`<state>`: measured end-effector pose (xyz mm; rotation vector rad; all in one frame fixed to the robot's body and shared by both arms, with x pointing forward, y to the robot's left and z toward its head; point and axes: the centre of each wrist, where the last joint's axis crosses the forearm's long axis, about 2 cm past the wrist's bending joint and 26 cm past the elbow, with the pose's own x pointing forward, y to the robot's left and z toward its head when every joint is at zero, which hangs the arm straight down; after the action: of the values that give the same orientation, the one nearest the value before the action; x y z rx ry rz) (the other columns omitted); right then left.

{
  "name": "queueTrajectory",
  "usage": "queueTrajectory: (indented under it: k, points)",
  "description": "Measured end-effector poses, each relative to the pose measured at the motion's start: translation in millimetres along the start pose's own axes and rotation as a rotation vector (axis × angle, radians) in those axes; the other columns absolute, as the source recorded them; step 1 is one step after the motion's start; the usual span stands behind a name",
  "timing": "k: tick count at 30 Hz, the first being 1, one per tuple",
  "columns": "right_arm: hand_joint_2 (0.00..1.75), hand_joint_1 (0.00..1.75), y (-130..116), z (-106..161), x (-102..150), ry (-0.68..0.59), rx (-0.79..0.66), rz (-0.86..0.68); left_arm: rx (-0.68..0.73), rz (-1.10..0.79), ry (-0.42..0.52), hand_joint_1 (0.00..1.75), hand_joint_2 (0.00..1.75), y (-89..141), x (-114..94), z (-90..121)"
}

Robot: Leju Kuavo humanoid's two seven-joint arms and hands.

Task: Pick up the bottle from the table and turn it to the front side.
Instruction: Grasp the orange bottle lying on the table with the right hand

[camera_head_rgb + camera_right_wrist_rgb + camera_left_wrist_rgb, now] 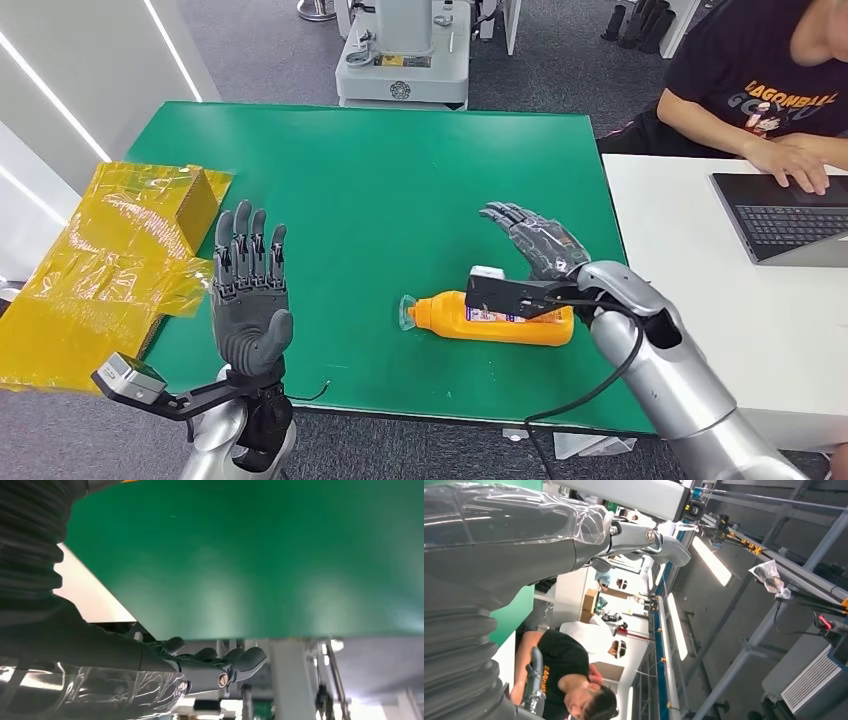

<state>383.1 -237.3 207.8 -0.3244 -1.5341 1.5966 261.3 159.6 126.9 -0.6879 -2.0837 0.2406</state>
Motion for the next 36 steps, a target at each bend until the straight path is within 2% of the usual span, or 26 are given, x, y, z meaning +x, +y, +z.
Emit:
queueTrajectory:
  k: [5, 10, 17, 26, 36]
  points:
    - [1.75, 0.00, -31, 1, -20, 0.030, 0.113, 0.018, 0.004, 0.011, 0.005, 0.00, 1.75, 0, 0, 0]
    - [1.75, 0.00, -41, 1, -29, 0.032, 0.179, 0.009, 0.007, 0.013, 0.003, 0.00, 1.75, 0, 1, 0]
    - [1.75, 0.00, -21, -3, -38, -0.021, 0.323, -0.083, 0.024, 0.019, 0.000, 0.00, 1.75, 1, 2, -1]
    - [1.75, 0.00, 7, -2, -53, 0.026, 0.420, -0.098, 0.036, 0.014, 0.003, 0.00, 1.75, 3, 2, 1]
    - [1.75, 0.00, 17, 1, -64, 0.108, 0.475, -0.060, 0.039, 0.011, 0.007, 0.00, 1.75, 3, 2, 3]
